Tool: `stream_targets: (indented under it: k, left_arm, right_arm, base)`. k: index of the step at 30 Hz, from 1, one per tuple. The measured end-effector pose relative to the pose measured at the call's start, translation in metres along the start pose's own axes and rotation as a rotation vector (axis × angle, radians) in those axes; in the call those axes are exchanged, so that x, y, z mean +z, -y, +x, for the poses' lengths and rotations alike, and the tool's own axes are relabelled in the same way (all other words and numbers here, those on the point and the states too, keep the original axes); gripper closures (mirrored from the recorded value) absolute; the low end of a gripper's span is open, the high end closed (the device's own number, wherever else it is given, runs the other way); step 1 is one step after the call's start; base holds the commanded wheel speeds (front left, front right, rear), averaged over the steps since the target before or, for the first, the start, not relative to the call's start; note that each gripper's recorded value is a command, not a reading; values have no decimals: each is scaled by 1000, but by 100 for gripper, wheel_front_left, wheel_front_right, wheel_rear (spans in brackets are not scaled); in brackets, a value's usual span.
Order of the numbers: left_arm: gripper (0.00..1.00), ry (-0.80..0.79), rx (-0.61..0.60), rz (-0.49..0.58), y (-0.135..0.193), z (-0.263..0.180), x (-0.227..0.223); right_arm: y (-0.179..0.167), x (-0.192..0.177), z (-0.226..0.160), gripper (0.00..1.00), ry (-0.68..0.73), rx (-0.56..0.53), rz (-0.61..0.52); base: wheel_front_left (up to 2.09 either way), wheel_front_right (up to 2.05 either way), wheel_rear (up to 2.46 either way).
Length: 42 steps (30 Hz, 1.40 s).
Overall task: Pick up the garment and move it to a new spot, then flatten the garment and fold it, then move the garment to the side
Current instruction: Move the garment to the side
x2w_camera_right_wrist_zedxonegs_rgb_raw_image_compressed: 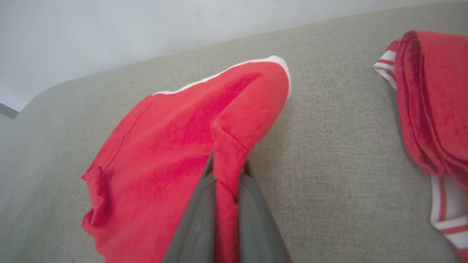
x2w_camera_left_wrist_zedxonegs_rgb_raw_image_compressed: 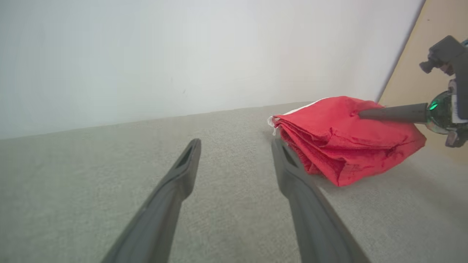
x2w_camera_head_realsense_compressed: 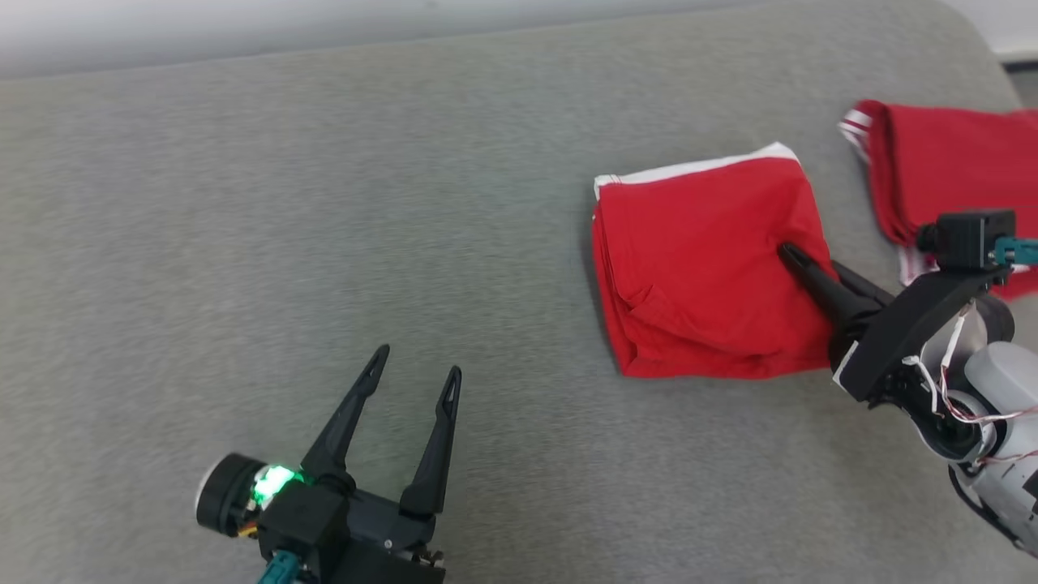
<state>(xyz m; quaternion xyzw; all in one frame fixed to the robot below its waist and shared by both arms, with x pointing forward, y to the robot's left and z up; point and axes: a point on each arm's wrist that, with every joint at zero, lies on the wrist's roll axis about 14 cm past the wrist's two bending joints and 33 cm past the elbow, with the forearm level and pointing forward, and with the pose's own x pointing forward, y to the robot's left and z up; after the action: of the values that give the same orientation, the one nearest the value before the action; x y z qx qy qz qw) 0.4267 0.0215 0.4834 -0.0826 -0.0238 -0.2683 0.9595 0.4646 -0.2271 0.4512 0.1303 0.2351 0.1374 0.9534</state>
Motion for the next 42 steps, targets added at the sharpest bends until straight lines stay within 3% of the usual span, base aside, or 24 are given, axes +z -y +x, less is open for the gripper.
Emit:
stream_targets:
  k: [5,15,28,31,38,39,40,41,42]
  left_arm:
    - [0,25,-84,-3,17,23,5]
    - [0,119,-281,-73,59,76,19]
    - [0,98,-292,-116,47,88,0]
    - [0,95,-291,-123,46,89,-1]
    - [0,92,-283,-119,40,88,-2]
    - [0,92,-281,-116,39,87,-1]
    - [0,93,-279,-113,38,87,0]
    - [0,95,-278,-109,38,86,1]
    - [0,97,-275,-107,37,86,3]
  right_arm:
    - [19,8,-10,100,21,-53,-64]
    - [103,33,-18,100,17,-240,-234]
    - [181,58,-54,100,-109,-430,-458]
    - [195,60,-67,100,-183,-471,-557]
    - [217,62,-64,100,-213,-544,-636]
    - [222,64,-65,92,-209,-563,-643]
    - [226,68,-67,52,-203,-582,-654]
    - [229,73,-67,0,-188,-598,-675]
    - [231,80,-68,0,-165,-613,-689]
  base:
    - [0,0,0]
    - [0,0,0]
    - [0,0,0]
    - [0,0,0]
    - [0,0,0]
    - [0,0,0]
    - [0,0,0]
    - [0,0,0]
    - [0,0,0]
